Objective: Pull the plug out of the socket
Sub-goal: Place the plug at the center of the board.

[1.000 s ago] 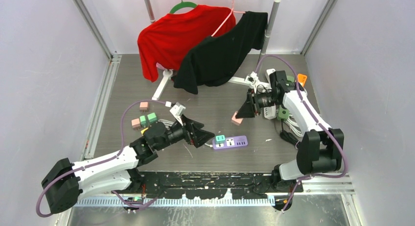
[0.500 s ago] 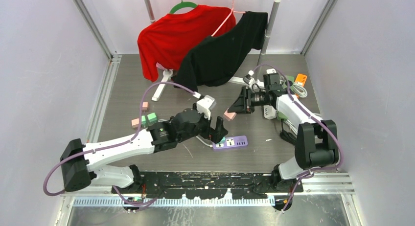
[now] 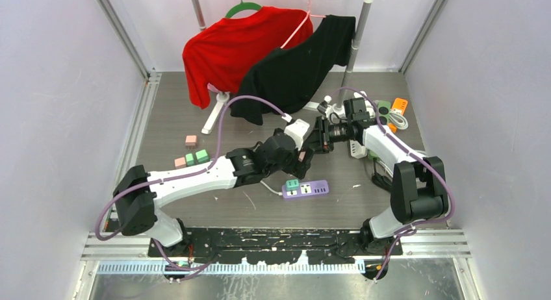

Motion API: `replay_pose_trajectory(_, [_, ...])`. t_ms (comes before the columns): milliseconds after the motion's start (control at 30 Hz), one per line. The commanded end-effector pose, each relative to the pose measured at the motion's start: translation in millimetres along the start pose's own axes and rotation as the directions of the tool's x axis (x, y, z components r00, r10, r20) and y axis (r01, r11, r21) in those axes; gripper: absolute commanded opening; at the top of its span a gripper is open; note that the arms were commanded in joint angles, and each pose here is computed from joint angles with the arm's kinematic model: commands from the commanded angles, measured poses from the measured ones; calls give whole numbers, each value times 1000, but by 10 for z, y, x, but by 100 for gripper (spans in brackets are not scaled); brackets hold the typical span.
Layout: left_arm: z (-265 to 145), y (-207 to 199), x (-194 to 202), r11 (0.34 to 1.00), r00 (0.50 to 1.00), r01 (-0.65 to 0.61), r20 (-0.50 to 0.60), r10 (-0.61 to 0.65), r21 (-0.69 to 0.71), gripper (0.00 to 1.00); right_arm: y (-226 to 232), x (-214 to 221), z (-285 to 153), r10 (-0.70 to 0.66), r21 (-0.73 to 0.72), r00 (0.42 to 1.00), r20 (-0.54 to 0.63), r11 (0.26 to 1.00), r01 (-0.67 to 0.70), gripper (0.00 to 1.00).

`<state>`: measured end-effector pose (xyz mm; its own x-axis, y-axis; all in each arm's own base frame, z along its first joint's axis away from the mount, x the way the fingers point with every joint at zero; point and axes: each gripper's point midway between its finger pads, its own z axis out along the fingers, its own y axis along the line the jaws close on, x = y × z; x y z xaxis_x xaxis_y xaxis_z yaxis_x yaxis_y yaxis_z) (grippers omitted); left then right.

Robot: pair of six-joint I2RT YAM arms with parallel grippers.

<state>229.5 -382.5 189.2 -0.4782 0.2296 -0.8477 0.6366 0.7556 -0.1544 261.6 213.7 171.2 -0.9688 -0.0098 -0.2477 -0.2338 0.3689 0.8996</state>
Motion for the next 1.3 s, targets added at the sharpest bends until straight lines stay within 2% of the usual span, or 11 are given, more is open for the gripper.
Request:
replay_pose_trajectory(0, [33, 72, -223, 998, 999, 13, 48, -9, -69, 79, 202, -90, -37, -48, -49, 999, 9, 998, 48, 1])
replay_pose_trajectory(300, [148, 64, -216, 996, 999, 19, 32, -16, -92, 68, 227, -75, -44, -56, -58, 998, 4, 997, 56, 1])
replay_pose_trajectory(400, [179, 64, -206, 995, 999, 19, 29, -16, -94, 60, 229, -71, -45, -61, -58, 998, 3, 996, 61, 1])
replay_pose_trajectory(467, [188, 48, -203, 996, 999, 18, 28, -15, -89, 52, 228, -69, -47, -62, -58, 998, 3, 996, 62, 1])
replay_pose_trajectory(533, [184, 52, -212, 996, 999, 17, 29, -15, -90, 31, 230, -71, -50, -66, -57, 998, 4, 996, 66, 1])
replay_pose_trajectory(633, [166, 67, -209, 995, 999, 15, 30, -12, -94, 12, 233, -64, -50, -73, -58, 997, 3, 996, 73, 2])
replay_pose_trajectory(667, [157, 75, -207, 995, 999, 15, 30, -12, -97, 7, 235, -63, -55, -79, -58, 997, 4, 995, 79, 7])
replay_pose_trajectory(733, [143, 100, -189, 995, 1000, 13, 29, -10, -103, 0, 239, -52, -61, -93, -57, 996, 3, 994, 93, 28])
replay_pose_trajectory(867, [109, 130, -129, 994, 1000, 10, 23, -7, -105, 0, 261, -27, -87, -147, -57, 989, 2, 988, 147, 58])
replay_pose_trajectory(1033, [47, 200, 6, 994, 1000, 5, 17, -3, -108, 0, 265, -16, -95, -173, -55, 985, 1, 983, 173, 70])
replay_pose_trajectory(1267, [-122, 403, 235, 990, 999, 32, 41, -27, -140, 0, 254, -17, -94, -180, -51, 984, -1, 982, 180, 70])
